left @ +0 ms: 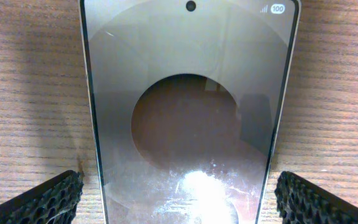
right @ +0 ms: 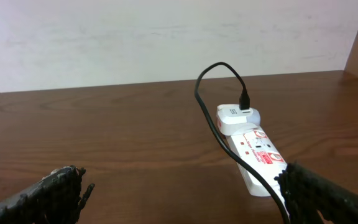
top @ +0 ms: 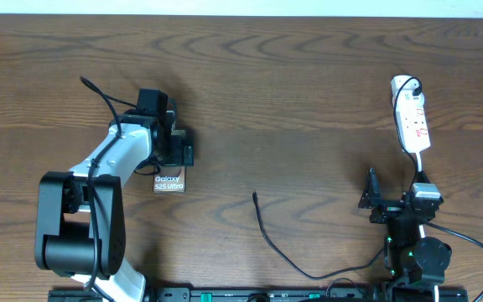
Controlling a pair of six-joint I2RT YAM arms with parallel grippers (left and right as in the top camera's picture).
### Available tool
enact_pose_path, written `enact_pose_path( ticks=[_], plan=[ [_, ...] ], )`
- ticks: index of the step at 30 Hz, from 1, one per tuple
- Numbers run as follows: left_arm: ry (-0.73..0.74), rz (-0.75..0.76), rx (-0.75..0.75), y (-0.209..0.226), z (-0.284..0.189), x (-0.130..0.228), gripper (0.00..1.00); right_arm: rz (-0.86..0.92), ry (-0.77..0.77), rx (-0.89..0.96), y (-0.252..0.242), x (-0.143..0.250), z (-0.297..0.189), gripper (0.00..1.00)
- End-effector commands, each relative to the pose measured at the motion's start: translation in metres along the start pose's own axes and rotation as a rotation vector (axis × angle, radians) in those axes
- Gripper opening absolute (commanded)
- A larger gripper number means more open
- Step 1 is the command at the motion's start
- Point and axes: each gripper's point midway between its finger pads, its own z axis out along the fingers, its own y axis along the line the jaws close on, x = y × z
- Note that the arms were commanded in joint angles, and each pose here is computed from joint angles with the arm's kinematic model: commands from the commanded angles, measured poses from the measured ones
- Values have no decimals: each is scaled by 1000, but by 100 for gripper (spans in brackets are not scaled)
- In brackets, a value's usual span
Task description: Plug charger to phone and switch on socket
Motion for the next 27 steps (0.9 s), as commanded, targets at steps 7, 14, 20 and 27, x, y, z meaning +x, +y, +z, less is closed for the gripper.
enact_pose_path(
  ticks=[7,14,20,27],
  plan=[
    [67,4,1,1,20,12,100,9,0,-1,1,1,0,99],
    [69,4,0,1,26,12,100,9,0,-1,1,1,0,99],
    [70,4,-1,1,26,12,100,9,0,-1,1,1,0,99],
    [87,4,-3,2,26,17,100,9,0,-1,1,1,0,99]
  ],
)
